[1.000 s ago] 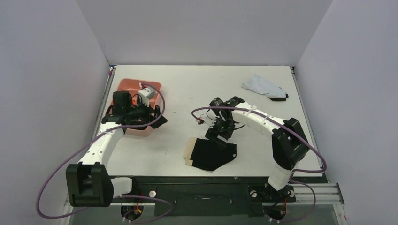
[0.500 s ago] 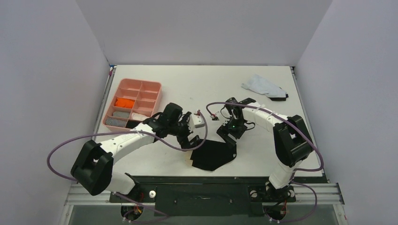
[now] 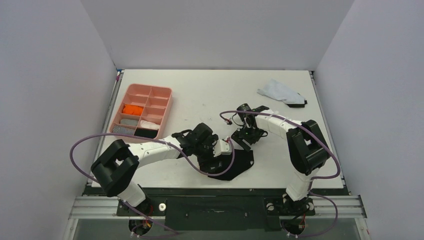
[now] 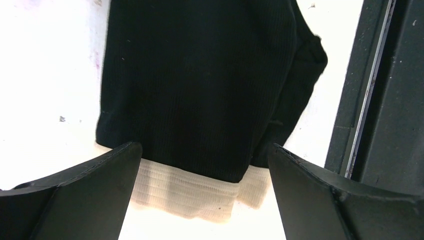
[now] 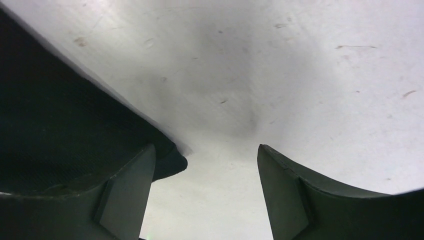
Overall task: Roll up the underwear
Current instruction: Move the underwear to the center of the board.
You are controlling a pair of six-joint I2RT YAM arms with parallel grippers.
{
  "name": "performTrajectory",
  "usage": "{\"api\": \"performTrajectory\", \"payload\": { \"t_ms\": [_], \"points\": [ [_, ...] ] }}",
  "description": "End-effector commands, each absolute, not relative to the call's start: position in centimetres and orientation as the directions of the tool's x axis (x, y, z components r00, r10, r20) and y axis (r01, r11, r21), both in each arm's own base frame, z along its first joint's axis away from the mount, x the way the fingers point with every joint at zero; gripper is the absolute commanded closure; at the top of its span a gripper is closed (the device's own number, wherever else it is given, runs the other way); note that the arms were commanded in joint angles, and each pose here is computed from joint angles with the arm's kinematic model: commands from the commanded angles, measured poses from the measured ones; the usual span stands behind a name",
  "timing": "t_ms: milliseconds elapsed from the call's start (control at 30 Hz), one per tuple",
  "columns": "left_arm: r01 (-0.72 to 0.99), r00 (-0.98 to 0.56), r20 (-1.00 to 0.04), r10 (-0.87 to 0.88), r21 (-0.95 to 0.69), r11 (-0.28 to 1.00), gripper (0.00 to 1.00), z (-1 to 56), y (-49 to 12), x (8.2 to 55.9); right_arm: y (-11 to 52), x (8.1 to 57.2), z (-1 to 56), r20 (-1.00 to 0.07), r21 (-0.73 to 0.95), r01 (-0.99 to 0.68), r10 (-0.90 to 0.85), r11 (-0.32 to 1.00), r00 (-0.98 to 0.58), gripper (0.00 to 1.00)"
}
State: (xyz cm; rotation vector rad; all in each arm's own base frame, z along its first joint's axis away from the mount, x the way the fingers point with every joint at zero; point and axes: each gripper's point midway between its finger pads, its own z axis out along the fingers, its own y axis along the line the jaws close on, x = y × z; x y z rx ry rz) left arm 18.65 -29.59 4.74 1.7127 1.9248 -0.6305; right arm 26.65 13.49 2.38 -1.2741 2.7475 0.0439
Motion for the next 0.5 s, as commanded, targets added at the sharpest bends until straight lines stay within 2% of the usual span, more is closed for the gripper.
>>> {"api": "performTrajectory", "payload": {
  "t_ms": [0,300,467],
  "points": [
    [0.994,-0.101,-0.627,0.773,-0.024,0.110,0.03,4.9,-30.4,19.4,12.3,28.6,1.8,-0.104,-0.146,-0.730,-0.744,0.668,-0.660,0.30],
    [0.969,-0.174,-0.560,0.810,0.048,0.242,0.03,2.6,-31.0,23.1,11.5,31.4,2.3,-0.129,-0.238,-0.680,-0.716,0.694,-0.686,0.30],
    [0.951,-0.175,-0.586,0.791,0.107,0.290,0.03,3.7,-31.9,25.2,11.4,33.2,4.3,-0.189,-0.254,-0.652,-0.698,0.714,-0.691,0.30]
  ]
}}
